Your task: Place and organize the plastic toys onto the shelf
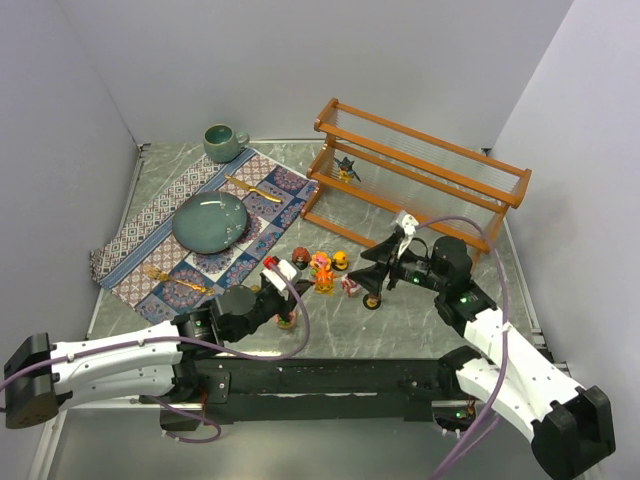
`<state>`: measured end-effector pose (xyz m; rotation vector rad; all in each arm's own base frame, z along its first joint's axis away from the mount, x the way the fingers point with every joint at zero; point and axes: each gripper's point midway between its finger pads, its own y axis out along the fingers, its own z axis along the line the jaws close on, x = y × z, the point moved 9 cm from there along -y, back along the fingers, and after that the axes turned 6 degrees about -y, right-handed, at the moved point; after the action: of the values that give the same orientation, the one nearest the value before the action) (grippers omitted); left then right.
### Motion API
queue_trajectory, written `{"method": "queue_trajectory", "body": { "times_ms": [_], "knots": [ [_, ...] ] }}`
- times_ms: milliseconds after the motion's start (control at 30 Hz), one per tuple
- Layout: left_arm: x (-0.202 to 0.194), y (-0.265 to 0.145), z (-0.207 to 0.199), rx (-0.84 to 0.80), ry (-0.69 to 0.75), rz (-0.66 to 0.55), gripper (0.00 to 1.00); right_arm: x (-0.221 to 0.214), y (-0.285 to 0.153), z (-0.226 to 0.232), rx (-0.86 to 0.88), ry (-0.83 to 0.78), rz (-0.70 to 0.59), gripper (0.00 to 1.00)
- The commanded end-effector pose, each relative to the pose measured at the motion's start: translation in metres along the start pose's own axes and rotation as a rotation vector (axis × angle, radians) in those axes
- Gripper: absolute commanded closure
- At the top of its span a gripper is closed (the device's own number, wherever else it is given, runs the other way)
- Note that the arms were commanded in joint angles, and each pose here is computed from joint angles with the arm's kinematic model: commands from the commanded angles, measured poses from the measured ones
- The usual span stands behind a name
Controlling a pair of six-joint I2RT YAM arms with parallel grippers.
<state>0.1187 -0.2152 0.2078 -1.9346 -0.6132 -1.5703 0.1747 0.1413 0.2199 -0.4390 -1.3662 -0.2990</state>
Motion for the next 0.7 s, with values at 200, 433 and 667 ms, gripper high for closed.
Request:
{"method": "queue_trajectory", "body": {
  "times_ms": [200,433,667],
  "knots": [
    [0.009,-0.001,-0.008,-0.123,0.006,0.017,0.99,0.003,0.014,0.026,0.167,-0.199,0.018,0.3],
    [0.013,0.0,-0.011,-0.143,0.007,0.014,0.99,-0.001,0.019,0.034,0.196,-0.245,0.049,0.33],
    [0.015,-0.001,-0.012,-0.158,0.009,0.011,0.99,-0.003,0.022,0.035,0.19,-0.261,0.075,0.39]
  ]
}}
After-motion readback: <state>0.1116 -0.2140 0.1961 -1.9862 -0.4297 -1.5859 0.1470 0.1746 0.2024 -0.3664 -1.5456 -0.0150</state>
